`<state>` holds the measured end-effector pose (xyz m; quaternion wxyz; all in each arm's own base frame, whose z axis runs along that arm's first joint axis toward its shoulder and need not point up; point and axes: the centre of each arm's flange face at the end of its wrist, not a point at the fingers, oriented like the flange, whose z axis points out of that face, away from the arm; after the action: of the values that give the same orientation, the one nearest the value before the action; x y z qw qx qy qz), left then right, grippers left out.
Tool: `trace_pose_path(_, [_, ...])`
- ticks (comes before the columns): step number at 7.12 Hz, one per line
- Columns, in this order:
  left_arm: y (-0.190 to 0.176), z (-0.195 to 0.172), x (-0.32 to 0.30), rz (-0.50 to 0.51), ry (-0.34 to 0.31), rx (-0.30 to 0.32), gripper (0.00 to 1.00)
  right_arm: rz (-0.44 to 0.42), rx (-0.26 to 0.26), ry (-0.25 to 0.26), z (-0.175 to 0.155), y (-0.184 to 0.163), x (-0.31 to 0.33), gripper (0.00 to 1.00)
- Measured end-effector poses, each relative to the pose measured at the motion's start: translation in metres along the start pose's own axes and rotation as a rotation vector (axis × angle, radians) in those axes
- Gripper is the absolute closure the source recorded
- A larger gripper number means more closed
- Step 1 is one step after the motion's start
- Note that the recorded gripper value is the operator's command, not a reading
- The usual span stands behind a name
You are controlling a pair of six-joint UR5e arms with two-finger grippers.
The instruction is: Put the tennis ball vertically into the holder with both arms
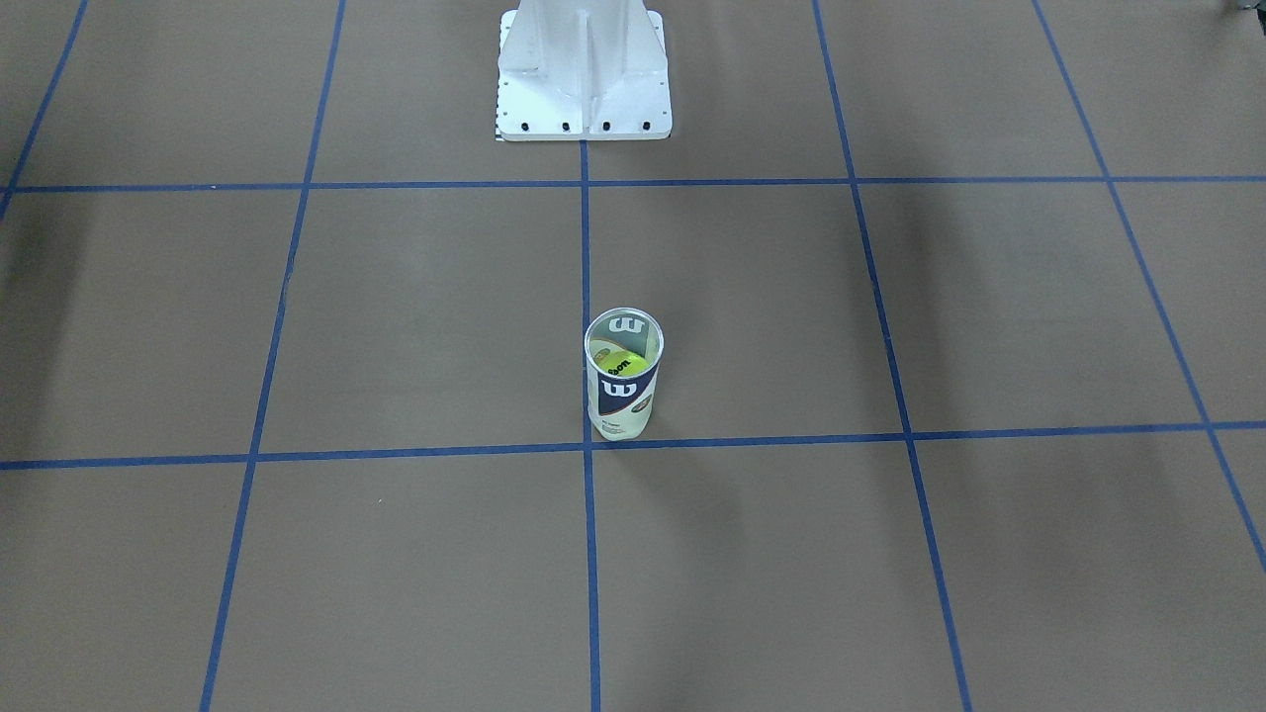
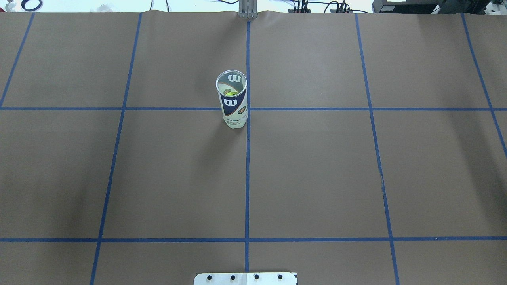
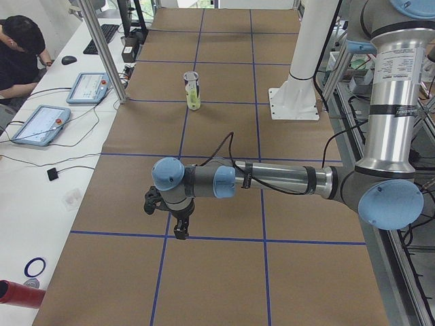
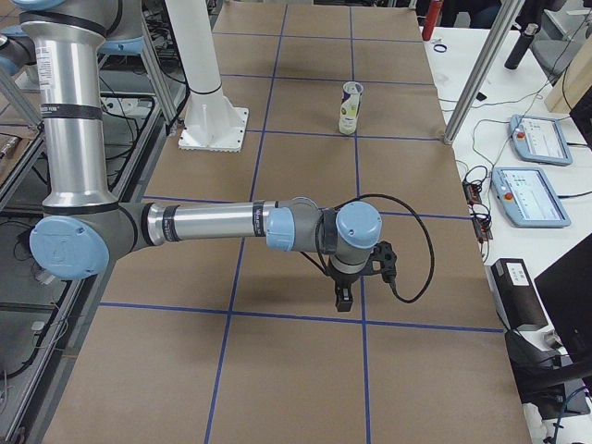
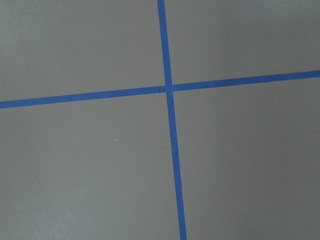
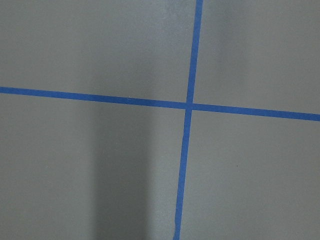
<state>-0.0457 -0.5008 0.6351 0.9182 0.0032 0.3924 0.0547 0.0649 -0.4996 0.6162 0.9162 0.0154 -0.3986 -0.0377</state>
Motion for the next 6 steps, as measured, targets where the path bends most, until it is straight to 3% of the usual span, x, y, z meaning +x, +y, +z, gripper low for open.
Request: trace_pose_path(6, [0.0000,0.0010,-0.0001,-0.001,-0.001,-0.002,0.00,-0.003,0.003,0.000,-0.0015,-0.0021,-0.0014,0.00])
